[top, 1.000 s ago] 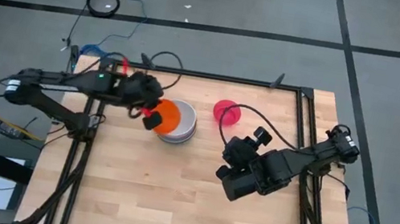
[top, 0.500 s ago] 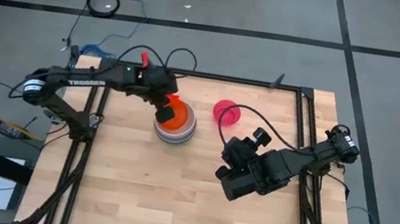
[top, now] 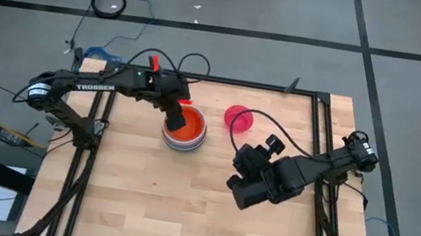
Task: Nest bowls inside each other
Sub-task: Stack the orange bowl on top of the white bowl, then stack the red bowl on top of the orange bowl
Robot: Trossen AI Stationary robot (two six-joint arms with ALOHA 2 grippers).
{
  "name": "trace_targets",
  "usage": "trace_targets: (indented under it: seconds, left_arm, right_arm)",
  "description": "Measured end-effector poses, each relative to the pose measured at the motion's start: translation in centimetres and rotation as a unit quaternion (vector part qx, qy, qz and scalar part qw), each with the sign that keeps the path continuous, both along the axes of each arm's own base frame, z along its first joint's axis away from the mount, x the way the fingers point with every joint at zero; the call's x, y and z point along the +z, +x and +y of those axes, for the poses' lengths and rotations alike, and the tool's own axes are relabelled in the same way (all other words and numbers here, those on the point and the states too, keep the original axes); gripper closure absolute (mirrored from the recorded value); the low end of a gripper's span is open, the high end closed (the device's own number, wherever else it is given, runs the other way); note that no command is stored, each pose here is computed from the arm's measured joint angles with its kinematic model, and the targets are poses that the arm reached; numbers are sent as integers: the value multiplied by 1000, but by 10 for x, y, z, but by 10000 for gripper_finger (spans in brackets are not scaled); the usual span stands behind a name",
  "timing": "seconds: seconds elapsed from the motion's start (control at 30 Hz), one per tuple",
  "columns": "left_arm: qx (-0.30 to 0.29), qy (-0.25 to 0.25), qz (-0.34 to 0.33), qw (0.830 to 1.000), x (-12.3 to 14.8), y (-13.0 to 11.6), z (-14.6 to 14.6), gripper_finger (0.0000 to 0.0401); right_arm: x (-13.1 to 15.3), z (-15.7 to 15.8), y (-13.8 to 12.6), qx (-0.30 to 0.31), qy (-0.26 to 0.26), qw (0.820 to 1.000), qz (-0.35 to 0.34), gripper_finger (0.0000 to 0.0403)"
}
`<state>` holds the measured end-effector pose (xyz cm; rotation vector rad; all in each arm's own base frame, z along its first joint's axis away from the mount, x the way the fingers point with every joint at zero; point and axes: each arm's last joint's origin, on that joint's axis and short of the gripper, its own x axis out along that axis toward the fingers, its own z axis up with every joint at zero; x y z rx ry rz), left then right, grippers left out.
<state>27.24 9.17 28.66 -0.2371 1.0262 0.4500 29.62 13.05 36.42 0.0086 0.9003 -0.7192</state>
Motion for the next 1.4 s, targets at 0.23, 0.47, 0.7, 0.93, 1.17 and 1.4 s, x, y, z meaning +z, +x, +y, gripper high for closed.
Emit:
trace_targets:
  seconds: [0.23,0.47,0.7,0.93,1.17,1.4]
  left_arm:
    - [-8,-15,-4,1000,0,0,-1,261]
    - [-51,-28,-47,997,23,4,-16,237]
    - [-70,-14,-145,987,87,-25,-43,238]
    - [-80,-24,-233,969,127,-83,-71,239]
    - [-70,-35,-277,958,142,-121,-89,239]
    - [-66,-33,-279,958,143,-127,-97,239]
  right_arm:
    - [0,-4,2,-6,3,1000,2,274]
    - [-18,-27,9,-41,-18,998,42,275]
    - [-52,-86,18,-138,1,984,113,275]
    - [-72,-143,43,-108,81,985,107,277]
    - [-86,-198,54,-71,148,984,66,284]
    - [-110,-231,47,-53,266,962,42,284]
